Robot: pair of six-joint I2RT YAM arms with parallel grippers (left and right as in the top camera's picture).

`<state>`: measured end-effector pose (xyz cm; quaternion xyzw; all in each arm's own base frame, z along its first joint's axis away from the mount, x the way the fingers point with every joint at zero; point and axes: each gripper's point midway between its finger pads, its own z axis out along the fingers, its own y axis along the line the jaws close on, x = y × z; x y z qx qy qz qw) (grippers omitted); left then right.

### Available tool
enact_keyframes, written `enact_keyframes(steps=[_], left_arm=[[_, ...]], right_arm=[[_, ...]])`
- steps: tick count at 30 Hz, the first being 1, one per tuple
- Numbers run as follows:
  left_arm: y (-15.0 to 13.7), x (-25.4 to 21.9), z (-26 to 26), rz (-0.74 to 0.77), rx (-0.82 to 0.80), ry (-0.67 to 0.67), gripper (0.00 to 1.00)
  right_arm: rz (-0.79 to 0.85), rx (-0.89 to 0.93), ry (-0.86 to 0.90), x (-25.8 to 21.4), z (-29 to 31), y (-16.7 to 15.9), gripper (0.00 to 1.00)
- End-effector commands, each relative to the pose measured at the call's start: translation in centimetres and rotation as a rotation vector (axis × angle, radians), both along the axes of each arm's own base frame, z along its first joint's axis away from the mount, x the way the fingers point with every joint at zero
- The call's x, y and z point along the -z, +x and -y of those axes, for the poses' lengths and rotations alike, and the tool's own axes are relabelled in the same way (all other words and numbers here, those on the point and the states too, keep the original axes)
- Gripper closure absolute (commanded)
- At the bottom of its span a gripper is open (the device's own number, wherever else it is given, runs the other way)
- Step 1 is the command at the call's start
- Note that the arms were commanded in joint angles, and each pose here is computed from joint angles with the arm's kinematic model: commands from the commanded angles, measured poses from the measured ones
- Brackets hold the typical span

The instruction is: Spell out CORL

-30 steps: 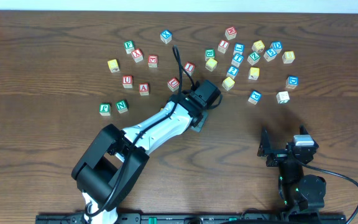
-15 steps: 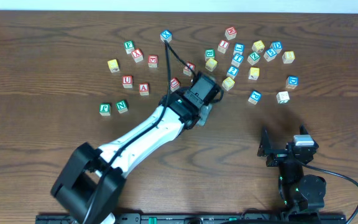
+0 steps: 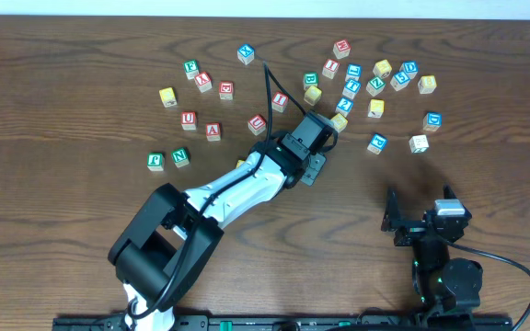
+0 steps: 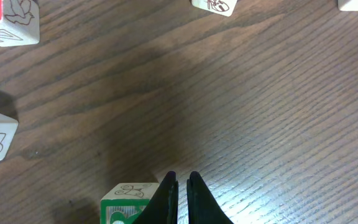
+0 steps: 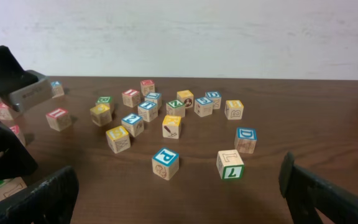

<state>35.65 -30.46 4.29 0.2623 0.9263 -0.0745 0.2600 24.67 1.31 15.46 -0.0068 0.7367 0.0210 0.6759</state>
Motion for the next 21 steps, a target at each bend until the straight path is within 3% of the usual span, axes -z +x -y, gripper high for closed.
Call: enact_keyframes(steps=[1,21], left_arm=[[-0.1,0.2,0.1,0.000,0.020,0.003,0.93],[2.6,-0.2,-2.4,0.062,-0.033,0.046,0.92]], right_arm=[[-0.004,0.006,-0.005,0.1,0.1,0.0,0.01],[-0.004,0.006,-0.005,0.1,0.1,0.0,0.01]])
